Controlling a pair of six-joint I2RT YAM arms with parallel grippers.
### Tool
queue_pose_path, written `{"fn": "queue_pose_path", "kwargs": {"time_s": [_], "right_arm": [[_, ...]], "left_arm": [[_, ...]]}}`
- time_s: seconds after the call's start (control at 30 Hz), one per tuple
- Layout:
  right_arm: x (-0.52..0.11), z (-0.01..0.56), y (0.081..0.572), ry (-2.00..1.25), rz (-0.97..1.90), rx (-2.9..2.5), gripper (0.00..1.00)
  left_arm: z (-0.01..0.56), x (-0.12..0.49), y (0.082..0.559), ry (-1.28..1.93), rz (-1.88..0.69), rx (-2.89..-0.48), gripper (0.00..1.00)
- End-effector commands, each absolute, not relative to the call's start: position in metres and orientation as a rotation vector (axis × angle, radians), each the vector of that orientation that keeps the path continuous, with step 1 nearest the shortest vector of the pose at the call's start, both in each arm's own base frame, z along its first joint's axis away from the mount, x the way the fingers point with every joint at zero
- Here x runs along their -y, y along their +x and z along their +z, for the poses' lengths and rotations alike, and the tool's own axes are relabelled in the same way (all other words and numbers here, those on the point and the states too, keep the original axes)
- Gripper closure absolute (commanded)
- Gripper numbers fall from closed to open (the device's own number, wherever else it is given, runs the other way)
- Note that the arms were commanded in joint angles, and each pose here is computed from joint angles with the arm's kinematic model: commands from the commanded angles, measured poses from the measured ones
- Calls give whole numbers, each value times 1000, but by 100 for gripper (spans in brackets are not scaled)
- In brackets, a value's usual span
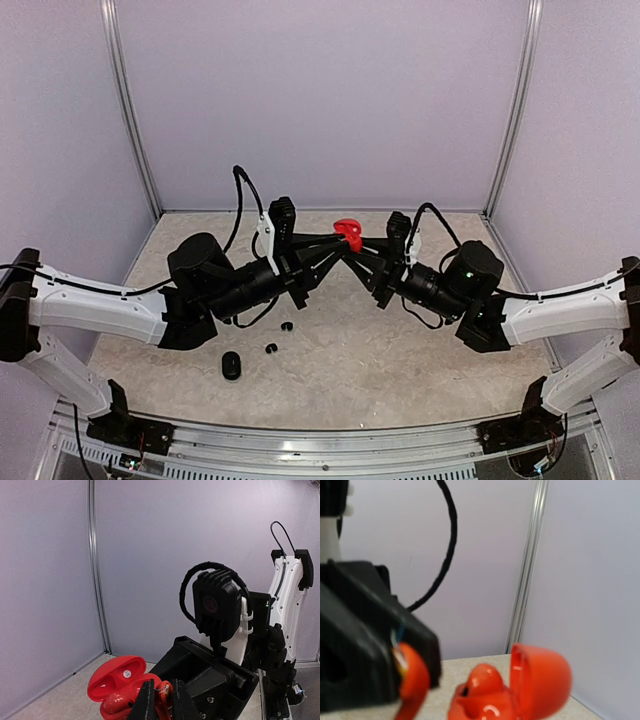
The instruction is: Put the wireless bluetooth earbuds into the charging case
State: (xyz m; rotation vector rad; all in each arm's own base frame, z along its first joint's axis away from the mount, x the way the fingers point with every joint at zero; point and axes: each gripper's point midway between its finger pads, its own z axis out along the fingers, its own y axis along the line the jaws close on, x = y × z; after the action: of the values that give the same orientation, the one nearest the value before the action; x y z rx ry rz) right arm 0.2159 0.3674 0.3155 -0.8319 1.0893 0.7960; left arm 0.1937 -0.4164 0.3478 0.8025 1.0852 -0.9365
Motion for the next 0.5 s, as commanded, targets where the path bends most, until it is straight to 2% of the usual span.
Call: {"fn": "queue_pose_path", "kwargs": {"time_s": [0.0, 0.47], "right_arm": [[-372, 321, 215, -812, 806, -1095, 93], [-374, 318, 207, -817, 838, -1091, 93]], "left_arm": [[367, 420, 192, 791, -931, -1016, 93], [371, 421, 200, 771, -866, -1005, 93]]}}
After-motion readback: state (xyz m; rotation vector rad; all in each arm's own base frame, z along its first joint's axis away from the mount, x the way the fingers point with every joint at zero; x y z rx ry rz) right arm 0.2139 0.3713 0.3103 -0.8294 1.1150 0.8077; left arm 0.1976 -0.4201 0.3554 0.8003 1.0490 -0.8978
